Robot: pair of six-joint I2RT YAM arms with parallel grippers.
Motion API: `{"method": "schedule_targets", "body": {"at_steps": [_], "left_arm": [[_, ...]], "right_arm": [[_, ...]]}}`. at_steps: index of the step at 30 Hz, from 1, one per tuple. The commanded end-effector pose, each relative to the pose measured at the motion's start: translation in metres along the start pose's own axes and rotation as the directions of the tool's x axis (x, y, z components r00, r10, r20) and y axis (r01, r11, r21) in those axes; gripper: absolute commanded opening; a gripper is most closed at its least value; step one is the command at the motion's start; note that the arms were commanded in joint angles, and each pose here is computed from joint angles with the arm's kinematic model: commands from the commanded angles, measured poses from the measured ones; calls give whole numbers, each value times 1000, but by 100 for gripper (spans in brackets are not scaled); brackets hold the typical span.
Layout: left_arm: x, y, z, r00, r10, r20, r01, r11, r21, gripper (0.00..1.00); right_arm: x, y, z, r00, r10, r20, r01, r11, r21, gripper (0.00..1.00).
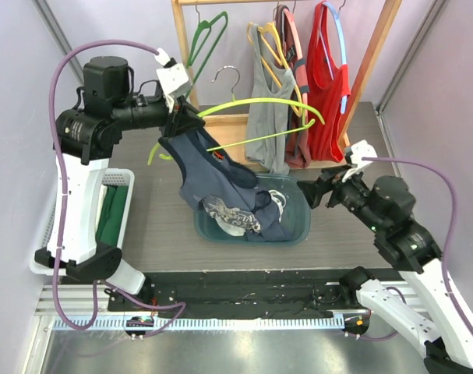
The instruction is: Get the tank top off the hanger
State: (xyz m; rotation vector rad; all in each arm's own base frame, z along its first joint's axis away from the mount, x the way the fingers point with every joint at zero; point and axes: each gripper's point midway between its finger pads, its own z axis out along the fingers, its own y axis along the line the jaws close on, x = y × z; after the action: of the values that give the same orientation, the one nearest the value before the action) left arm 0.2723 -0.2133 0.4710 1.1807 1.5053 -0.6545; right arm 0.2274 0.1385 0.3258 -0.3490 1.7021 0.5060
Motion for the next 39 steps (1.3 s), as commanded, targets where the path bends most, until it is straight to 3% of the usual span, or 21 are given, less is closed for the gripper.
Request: {"method": "schedule_targets", "body": {"at_steps": [1, 6, 9, 12, 21, 39], "left_arm": [[-47, -3, -2, 984, 109, 141, -111, 994, 7, 0], [-15, -47, 12, 976, 213, 46, -218, 960, 177, 0], [22, -84, 15, 949, 311, -59, -279, 911, 303, 1], [44, -102, 13, 940, 325, -107, -265, 889, 374, 0], [42, -108, -1, 935, 341, -100, -284, 886, 368, 0], [24, -123, -23, 916, 401, -15, -362, 843, 399, 0]], "right_arm": [[-61, 23, -37, 990, -89, 112, 101, 990, -103, 83], [-133, 37, -72, 939, -160, 303, 202, 973, -112, 83], [-156, 44, -70, 923, -189, 337, 244, 961, -130, 82], [-159, 54, -58, 928, -192, 320, 260, 948, -186, 81], [-111, 96, -51, 969, -187, 161, 243, 843, -480, 76], [-59, 94, -35, 985, -172, 12, 152, 835, -528, 68]]}}
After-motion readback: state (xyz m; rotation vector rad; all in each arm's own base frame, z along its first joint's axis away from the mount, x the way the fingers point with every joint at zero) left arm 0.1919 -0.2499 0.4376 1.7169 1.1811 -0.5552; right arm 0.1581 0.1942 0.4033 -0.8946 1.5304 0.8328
